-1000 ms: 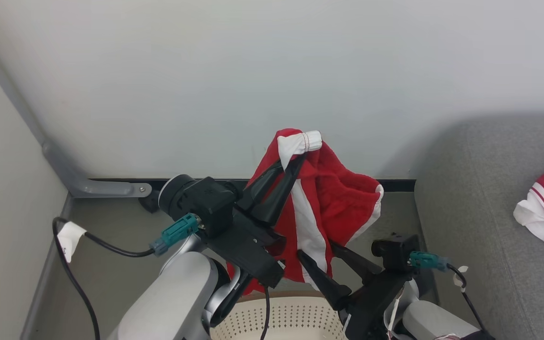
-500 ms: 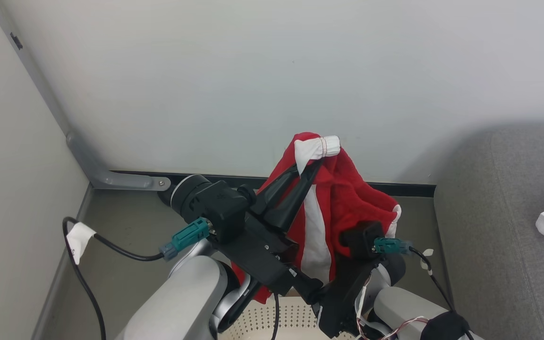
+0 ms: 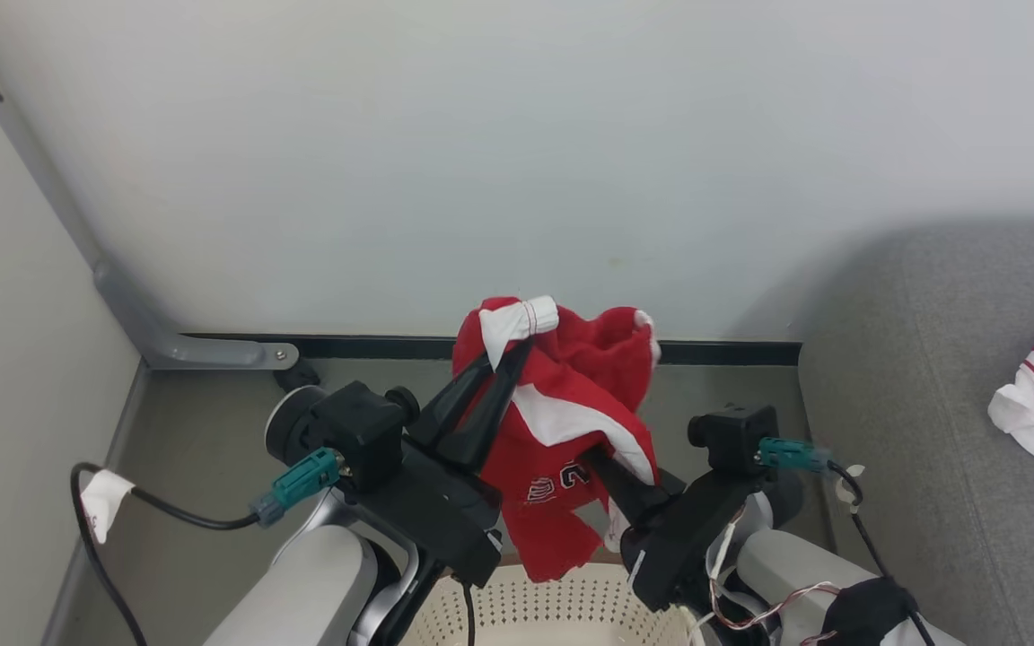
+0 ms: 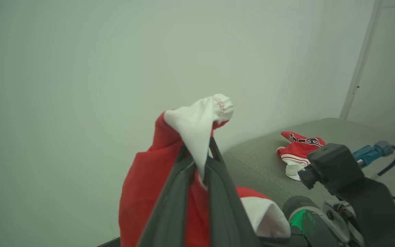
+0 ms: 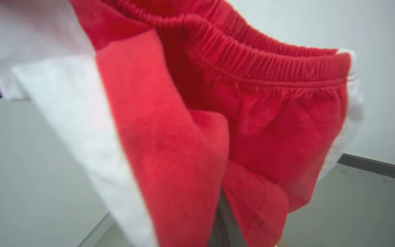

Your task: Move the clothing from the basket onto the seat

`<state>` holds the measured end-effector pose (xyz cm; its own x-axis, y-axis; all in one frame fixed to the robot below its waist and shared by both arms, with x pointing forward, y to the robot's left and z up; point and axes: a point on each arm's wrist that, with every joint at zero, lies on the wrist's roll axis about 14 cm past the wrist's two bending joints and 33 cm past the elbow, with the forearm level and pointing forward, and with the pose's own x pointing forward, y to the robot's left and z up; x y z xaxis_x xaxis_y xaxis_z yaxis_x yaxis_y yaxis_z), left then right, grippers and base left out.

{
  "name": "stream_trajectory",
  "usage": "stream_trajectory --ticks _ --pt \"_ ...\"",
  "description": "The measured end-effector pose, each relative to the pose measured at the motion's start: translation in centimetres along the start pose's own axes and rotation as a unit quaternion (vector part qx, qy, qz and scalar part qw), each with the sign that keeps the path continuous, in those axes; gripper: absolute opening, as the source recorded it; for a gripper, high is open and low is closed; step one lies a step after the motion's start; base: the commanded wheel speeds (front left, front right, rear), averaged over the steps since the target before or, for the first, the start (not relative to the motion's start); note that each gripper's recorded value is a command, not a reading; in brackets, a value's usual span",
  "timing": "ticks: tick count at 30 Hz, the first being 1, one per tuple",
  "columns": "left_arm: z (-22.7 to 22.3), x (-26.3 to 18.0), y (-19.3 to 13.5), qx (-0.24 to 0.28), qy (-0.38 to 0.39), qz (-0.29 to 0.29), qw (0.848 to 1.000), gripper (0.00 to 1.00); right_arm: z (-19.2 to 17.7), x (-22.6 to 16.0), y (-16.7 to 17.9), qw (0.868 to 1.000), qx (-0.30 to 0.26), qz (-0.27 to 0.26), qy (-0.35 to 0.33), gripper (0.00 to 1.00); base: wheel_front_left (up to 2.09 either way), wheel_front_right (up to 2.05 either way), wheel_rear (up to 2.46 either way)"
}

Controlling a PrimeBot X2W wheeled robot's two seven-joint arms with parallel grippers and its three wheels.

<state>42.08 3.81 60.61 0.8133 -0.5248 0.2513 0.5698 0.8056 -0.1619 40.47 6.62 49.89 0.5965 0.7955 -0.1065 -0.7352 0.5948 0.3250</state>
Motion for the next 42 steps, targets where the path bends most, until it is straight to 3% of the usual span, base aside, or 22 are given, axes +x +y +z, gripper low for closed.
stream_trajectory --ticks 4,6,9,10,11,12,27,38,42 --pt "-1.1 -0.1 -0.7 -0.015 0.011 -0.006 1.0 0.2 0.7 -1.1 -2.1 0.999 0.009 -0.031 -0.014 0.0 0.0 0.0 0.0" --pt "-1.3 0.0 -1.1 -0.018 0.013 -0.011 1.0 0.39 1.2 -1.7 -3.0 0.999 0.012 -0.046 -0.024 0.0 0.0 0.0 0.0" --pt "-1.8 0.0 -1.8 -0.023 0.017 -0.02 0.999 0.4 1.7 -2.7 -4.3 0.997 0.018 -0.067 -0.034 0.0 0.0 0.0 0.0" --pt "-1.8 0.1 -2.0 -0.024 0.017 -0.023 0.999 0.46 1.7 -3.1 -4.8 0.996 0.02 -0.075 -0.036 0.0 0.0 0.0 0.0" --pt "-1.7 0.2 -2.2 -0.025 0.016 -0.027 0.999 0.93 1.8 -3.4 -5.2 0.996 0.021 -0.082 -0.038 0.0 0.0 0.0 0.0" --pt "-1.8 0.2 -2.4 -0.026 0.016 -0.03 0.999 1.0 2.1 -3.8 -5.7 0.995 0.025 -0.089 -0.044 0.0 0.0 0.0 0.0" --pt "-4.2 0.5 -5.7 -0.041 0.049 -0.083 0.995 1.0 8.7 -10.0 -11.0 0.972 0.024 -0.173 -0.156 0.0 0.0 0.0 0.0" --pt "-5.4 1.5 -8.2 -0.045 0.064 -0.127 0.989 1.0 14.1 -16.0 -12.2 0.947 -0.054 -0.215 -0.23 0.0 0.0 0.0 0.0" --pt "-6.3 1.8 -9.4 -0.051 0.074 -0.147 0.985 1.0 16.2 -18.8 -12.1 0.932 -0.092 -0.237 -0.259 0.0 0.0 0.0 0.0"
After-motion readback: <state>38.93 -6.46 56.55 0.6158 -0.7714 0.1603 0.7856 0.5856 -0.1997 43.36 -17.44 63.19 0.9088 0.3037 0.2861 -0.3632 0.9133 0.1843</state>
